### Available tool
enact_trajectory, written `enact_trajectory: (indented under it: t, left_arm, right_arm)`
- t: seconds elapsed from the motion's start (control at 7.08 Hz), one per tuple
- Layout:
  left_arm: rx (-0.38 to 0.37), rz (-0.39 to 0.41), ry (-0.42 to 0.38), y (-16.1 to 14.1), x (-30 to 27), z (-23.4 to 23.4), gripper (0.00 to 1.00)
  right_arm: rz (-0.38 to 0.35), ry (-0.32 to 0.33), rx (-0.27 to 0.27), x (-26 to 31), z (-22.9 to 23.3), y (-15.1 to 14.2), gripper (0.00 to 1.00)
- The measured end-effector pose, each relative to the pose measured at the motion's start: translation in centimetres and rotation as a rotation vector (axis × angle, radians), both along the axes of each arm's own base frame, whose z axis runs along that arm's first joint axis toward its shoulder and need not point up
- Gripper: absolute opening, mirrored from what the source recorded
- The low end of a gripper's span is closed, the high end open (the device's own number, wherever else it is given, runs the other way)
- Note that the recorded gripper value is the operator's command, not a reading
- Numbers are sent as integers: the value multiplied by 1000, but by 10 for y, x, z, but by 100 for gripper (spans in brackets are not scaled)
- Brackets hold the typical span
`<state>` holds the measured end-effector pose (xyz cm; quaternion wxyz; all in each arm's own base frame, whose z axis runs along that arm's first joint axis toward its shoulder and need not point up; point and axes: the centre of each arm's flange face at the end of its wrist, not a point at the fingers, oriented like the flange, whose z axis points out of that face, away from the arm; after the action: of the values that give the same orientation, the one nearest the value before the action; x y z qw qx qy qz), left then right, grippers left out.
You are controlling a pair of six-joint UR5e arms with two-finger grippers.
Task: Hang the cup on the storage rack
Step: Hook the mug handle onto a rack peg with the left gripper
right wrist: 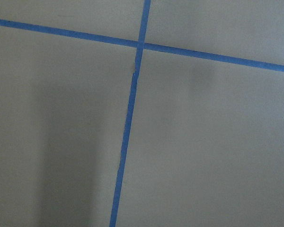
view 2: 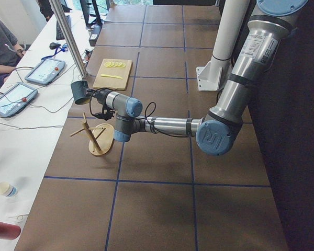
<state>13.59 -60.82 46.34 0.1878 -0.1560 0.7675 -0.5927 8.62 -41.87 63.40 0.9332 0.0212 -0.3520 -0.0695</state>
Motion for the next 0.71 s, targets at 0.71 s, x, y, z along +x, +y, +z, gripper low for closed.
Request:
enact_trajectory:
  t: [0.71]
  left_arm:
    - [-50, 1, -20, 17, -7, 55, 0]
  right_arm:
    - [0, 0, -4, 0, 2, 2, 100]
